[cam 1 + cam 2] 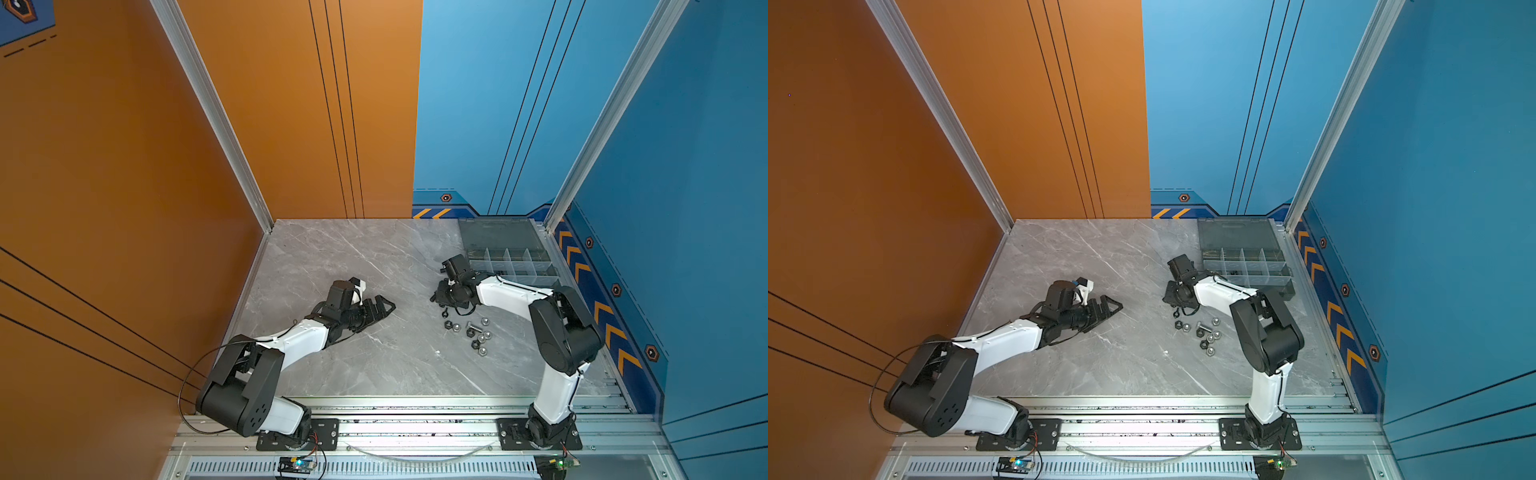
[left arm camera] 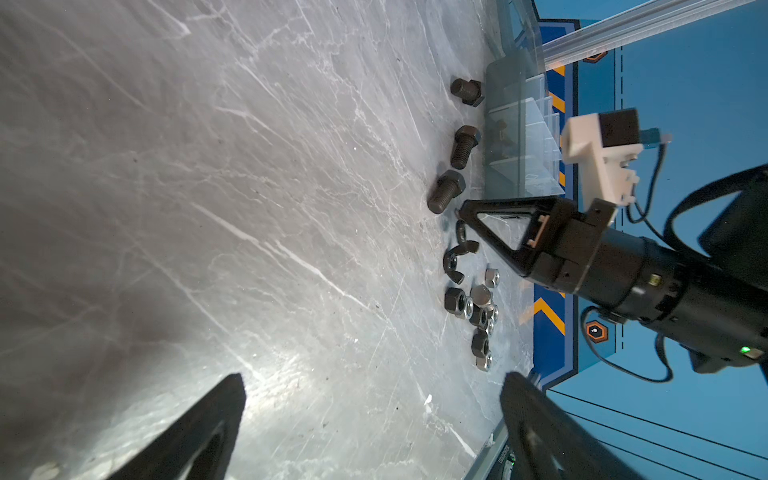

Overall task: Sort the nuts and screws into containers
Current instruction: 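Lift the black wing nut and carry it over the organizer box, then open the right gripper to drop the wing nut into a compartment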

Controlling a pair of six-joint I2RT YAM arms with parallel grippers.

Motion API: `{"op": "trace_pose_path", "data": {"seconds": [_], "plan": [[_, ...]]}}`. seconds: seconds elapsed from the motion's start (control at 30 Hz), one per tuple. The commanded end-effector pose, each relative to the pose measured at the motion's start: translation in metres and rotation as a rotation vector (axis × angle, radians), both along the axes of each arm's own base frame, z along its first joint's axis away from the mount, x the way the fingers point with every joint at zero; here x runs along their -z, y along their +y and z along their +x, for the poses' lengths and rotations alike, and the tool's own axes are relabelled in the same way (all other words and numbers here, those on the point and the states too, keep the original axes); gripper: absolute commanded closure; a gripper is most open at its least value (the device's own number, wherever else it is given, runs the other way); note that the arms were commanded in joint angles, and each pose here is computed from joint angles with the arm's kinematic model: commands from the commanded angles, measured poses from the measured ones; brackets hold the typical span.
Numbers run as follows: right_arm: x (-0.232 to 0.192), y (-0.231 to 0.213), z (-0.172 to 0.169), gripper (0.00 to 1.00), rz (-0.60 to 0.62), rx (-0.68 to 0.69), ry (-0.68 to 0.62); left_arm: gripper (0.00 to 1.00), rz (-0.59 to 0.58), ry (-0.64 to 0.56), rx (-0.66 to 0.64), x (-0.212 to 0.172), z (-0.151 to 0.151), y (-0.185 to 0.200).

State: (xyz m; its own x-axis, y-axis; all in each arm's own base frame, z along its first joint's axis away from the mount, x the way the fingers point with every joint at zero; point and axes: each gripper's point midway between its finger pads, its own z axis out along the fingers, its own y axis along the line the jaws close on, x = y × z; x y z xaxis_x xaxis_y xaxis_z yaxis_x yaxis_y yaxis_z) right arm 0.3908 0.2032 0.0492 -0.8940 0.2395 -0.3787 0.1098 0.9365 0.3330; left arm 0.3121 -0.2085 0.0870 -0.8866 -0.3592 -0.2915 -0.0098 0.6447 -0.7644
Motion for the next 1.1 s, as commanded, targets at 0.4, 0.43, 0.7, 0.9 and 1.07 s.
{"op": "trace_pose_path", "data": {"seconds": [0.4, 0.43, 0.7, 0.9, 1.07], "plan": [[-0.102, -0.162, 0.057, 1.00, -0.067, 0.229, -0.219, 0.02, -0.019, -0.002, 0.010, -0.003, 0.000, -0.002], [-0.100, -0.174, 0.061, 1.00, -0.080, 0.254, -0.218, 0.02, -0.019, -0.002, 0.010, -0.003, 0.000, -0.003], [-0.077, -0.221, 0.086, 1.00, -0.102, 0.329, -0.175, 0.02, -0.030, -0.017, 0.017, -0.011, 0.002, -0.005], [-0.061, -0.228, 0.098, 1.00, -0.114, 0.327, -0.143, 0.02, -0.029, -0.016, 0.015, -0.012, 0.001, -0.005], [-0.051, -0.230, 0.104, 1.00, -0.097, 0.327, -0.125, 0.03, -0.030, -0.024, 0.017, -0.015, 0.000, -0.005]]}}
